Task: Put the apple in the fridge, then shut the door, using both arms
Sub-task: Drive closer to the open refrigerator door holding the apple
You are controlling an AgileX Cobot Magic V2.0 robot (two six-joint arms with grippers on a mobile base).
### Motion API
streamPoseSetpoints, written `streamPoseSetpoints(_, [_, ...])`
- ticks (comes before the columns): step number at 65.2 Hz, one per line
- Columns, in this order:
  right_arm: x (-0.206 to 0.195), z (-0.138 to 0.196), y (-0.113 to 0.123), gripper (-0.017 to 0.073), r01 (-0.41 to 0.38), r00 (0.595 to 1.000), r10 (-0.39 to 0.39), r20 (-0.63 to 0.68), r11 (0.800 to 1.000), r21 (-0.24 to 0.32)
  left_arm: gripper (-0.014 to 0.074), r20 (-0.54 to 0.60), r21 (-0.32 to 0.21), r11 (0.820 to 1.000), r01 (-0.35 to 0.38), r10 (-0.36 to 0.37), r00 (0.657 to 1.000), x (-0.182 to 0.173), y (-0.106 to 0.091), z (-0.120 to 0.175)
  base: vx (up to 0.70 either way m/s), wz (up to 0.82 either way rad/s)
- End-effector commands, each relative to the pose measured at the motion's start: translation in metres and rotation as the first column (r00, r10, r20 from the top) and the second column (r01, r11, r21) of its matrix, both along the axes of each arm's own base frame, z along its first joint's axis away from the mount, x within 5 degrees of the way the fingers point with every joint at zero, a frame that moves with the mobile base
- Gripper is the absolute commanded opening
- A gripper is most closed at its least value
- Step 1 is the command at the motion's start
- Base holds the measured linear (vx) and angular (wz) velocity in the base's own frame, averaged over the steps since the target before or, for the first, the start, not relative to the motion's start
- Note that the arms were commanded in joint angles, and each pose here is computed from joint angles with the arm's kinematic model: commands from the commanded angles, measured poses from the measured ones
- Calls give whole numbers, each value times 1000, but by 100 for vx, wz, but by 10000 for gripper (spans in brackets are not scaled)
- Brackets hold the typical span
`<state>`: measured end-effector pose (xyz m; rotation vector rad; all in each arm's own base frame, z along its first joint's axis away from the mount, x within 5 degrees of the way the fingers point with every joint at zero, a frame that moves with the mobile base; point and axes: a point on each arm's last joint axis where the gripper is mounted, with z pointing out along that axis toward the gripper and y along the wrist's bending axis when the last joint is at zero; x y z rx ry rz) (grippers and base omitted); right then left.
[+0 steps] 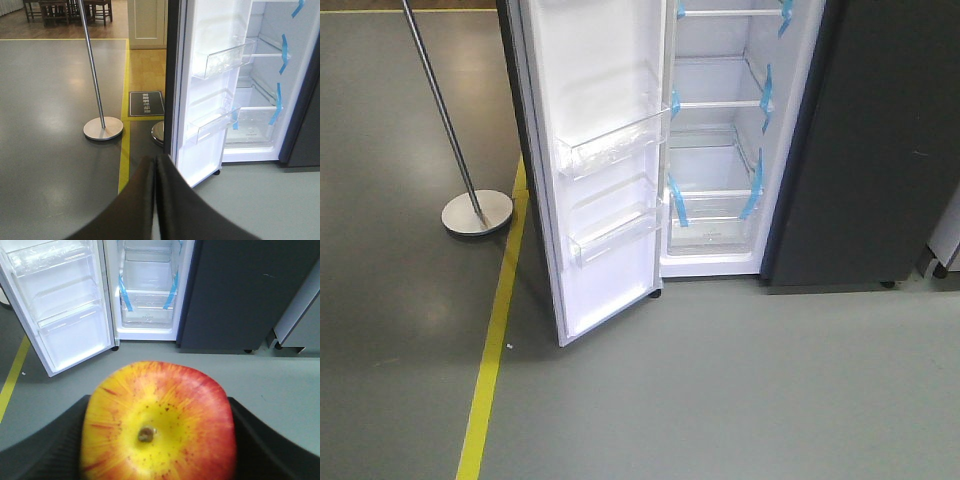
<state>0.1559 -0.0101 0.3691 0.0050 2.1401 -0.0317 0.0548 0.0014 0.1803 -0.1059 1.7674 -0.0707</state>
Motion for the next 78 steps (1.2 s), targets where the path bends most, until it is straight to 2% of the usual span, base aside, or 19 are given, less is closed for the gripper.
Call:
streamPoseSetpoints(1, [2,16,0,215,4,994,-3,112,1000,-11,-6,67,-10,1000,7,-6,998,1,-1,1,6,-1])
streamPoseSetpoints(78, [2,16,0,215,4,994,-3,112,1000,-11,-6,67,-10,1000,7,-6,998,1,-1,1,7,-1])
